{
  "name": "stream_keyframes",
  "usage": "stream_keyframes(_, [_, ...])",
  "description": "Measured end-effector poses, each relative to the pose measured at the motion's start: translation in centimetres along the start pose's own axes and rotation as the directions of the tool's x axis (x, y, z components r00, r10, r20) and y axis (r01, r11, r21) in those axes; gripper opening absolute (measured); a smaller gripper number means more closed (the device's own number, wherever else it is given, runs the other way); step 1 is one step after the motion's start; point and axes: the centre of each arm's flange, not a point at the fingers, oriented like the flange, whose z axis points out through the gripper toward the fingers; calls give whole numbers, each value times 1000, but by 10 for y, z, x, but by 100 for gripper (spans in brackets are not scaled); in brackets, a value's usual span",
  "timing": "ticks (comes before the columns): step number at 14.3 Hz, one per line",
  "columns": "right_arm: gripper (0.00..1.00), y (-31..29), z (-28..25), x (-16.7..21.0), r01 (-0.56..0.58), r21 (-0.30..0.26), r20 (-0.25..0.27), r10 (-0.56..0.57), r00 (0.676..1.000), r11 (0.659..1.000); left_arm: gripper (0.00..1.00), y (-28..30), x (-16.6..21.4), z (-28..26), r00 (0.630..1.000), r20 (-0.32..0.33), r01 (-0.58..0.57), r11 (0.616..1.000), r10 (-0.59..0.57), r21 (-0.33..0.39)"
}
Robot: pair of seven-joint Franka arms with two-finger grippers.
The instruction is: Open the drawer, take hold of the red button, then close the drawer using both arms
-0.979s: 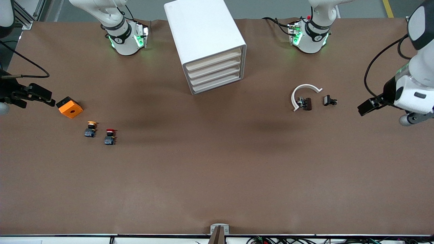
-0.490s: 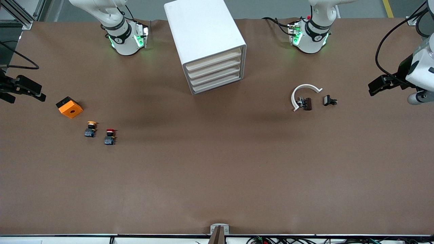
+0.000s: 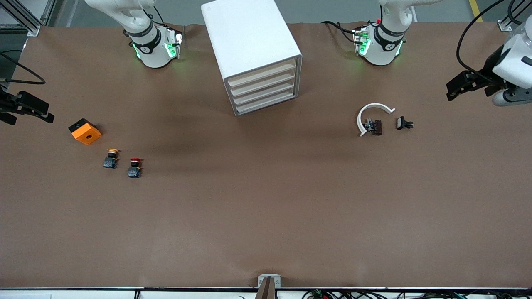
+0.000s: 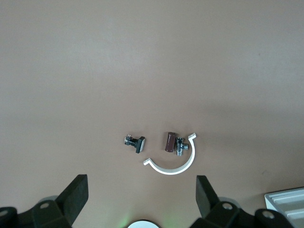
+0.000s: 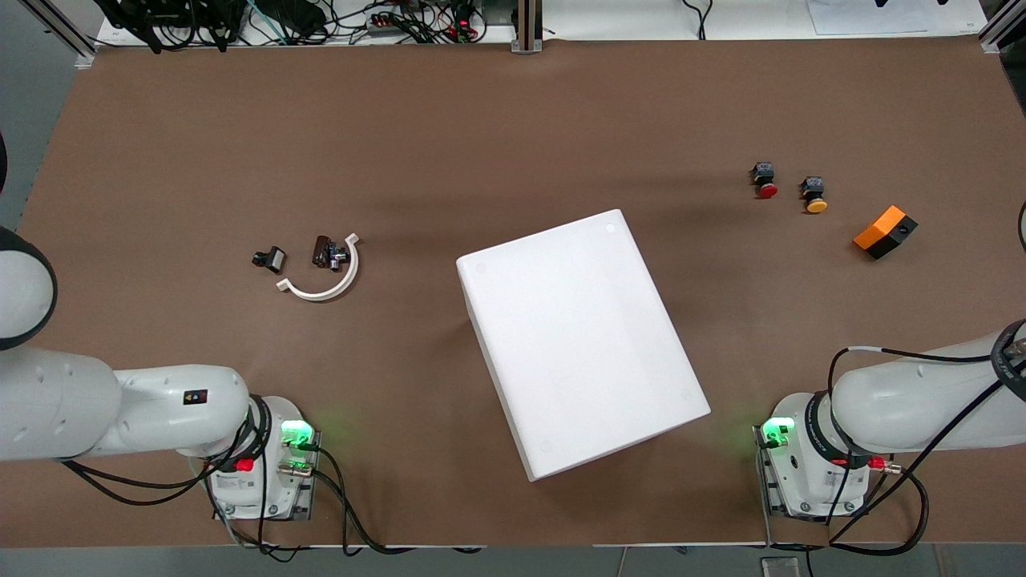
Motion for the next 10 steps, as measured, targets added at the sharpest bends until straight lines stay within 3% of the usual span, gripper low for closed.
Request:
stream_keyframes(2, [100, 0, -1, 0, 0, -4, -2, 0, 1000, 1000, 100, 10, -9, -3, 1000, -6, -20, 1000, 20, 0])
stream_keyframes(5, [100, 1, -7, 0, -1, -7, -15, 1, 1000, 1000, 100, 21, -17, -12, 999, -18, -33, 998, 32, -56])
stream_keyframes(10, [100, 1, -7, 0, -1, -7, -15, 0, 1000, 1000, 100, 1, -12, -12, 1000, -23, 7, 997, -9, -77])
